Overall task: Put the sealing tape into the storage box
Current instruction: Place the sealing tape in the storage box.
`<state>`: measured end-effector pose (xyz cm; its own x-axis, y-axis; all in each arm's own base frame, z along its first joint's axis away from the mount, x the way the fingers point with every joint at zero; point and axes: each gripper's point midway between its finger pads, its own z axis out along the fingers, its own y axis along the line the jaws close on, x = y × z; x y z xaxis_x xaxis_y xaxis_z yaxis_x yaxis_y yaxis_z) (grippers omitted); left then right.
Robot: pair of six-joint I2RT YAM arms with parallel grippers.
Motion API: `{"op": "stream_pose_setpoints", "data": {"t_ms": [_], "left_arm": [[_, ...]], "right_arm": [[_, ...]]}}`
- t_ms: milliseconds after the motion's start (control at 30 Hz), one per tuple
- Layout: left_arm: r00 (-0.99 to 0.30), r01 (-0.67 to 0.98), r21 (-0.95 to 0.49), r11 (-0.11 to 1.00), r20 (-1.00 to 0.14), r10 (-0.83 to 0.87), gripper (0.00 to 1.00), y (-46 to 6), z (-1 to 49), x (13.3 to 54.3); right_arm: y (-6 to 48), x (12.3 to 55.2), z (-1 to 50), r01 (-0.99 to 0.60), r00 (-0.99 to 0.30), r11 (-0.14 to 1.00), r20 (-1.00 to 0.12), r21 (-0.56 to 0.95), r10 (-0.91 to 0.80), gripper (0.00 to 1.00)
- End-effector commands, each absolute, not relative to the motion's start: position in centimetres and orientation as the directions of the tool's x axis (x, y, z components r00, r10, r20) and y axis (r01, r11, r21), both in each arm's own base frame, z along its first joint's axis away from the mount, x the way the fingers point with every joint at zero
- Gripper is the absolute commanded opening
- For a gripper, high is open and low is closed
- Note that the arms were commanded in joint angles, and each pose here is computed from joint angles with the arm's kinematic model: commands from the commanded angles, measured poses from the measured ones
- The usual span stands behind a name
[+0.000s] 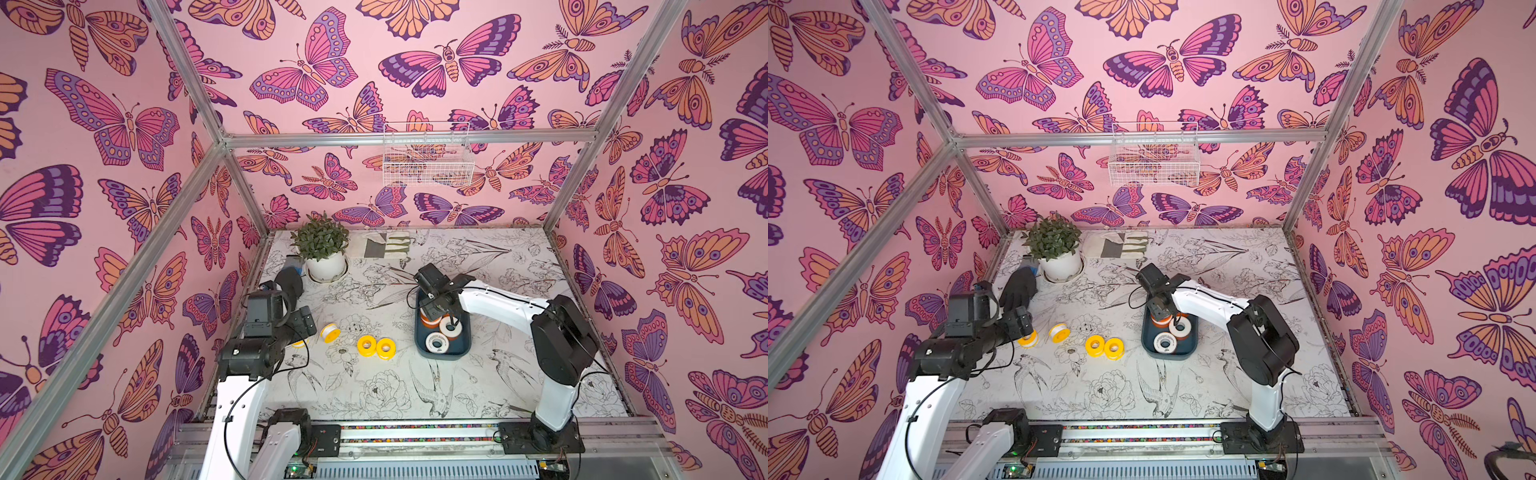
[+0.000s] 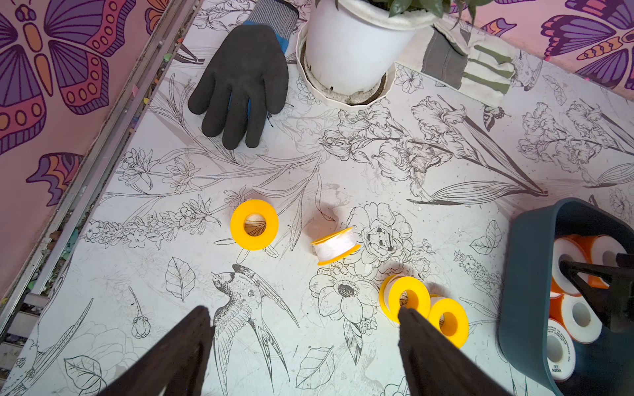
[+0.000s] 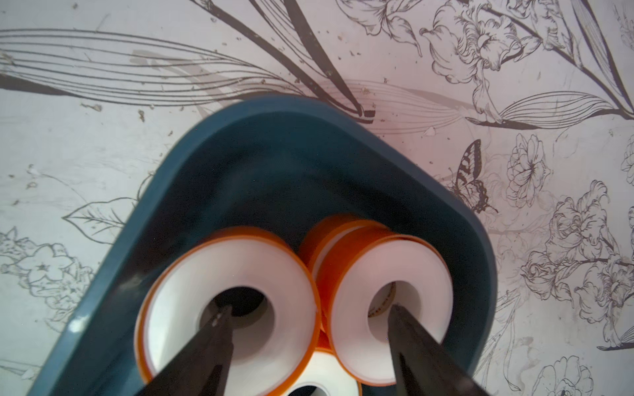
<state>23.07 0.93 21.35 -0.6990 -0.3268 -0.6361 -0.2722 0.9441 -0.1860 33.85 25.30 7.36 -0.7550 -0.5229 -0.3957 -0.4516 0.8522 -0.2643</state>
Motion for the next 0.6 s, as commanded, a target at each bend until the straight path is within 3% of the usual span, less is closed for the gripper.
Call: {"op": "stream_pose_setpoints", "data": {"t_ms": [0,567], "left_arm": [[-0.709,-0.263,-0.185,0.947,-0.629,-0.319,0.89,0.8,20.8,23.0],[-0.71,-0.26,-0.186,0.947,-0.628,-0.318,0.89,0.8,20.8,23.0]], "right_arm": [[24.7,34.0,7.6,-0.44,-0.767,0.853,-0.378,-0.28,-0.519,0.75],[23.6,33.7,7.7,-0.424,-0.771,0.848,-0.364,-0.317,-0.522,0.76]]}}
